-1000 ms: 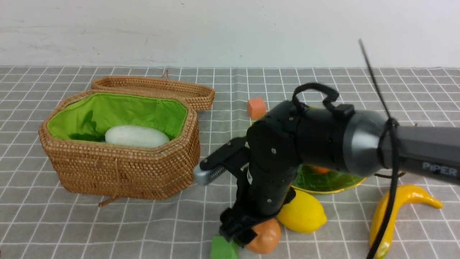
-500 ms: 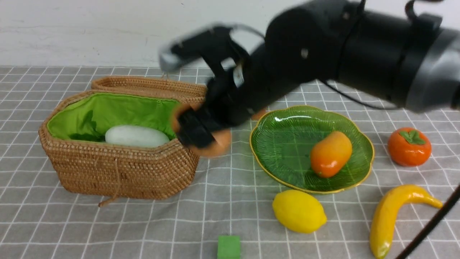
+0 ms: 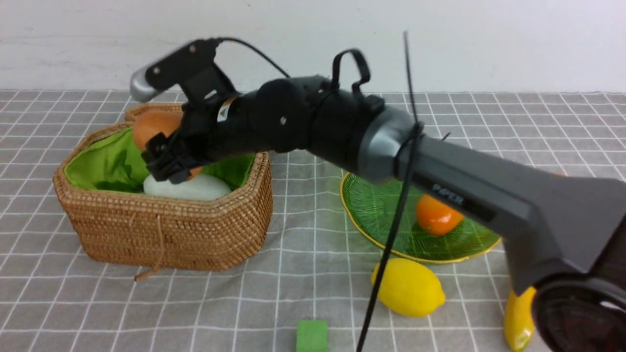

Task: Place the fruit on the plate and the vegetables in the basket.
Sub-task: Use the right arm to grab a potato and put it into the left basket

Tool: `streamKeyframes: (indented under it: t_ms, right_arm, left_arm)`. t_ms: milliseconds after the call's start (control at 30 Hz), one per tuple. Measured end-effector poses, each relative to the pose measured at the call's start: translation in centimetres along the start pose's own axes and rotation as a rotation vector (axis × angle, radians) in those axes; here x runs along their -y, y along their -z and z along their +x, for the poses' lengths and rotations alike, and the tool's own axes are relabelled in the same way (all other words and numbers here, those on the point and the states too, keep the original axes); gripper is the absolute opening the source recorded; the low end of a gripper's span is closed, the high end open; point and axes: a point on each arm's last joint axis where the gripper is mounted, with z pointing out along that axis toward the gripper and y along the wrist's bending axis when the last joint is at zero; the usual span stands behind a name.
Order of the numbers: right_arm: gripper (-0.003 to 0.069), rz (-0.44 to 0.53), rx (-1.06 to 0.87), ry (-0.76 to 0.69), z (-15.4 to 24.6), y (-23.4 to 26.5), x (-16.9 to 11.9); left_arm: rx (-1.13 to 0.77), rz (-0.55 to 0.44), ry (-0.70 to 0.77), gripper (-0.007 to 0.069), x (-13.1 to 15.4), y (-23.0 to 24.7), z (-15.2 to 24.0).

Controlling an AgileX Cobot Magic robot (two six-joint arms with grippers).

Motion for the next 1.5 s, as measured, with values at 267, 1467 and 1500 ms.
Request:
streamKeyframes:
  t_ms: [267,1467,1500]
  right_arm:
    - [0.0654,-0.028,-0.069,0.021,-0.3,0.8,-0.3]
    - [0.0644,0.144,-0.099,-0.025,-1.3,2.0,1.0]
    - [0.0627,0.158,-0.100,0.023,-1.6,2.3,1.0]
  left_arm:
    - [0.001,0.000,0.002,-0.0013,0.0,0.0,0.0]
    - [-0.008,0.025,0.033,-0.0007,0.2,0.0,0.1]
    - [-0.007,0.025,0.026,-0.0007,0.2,0.0,0.1]
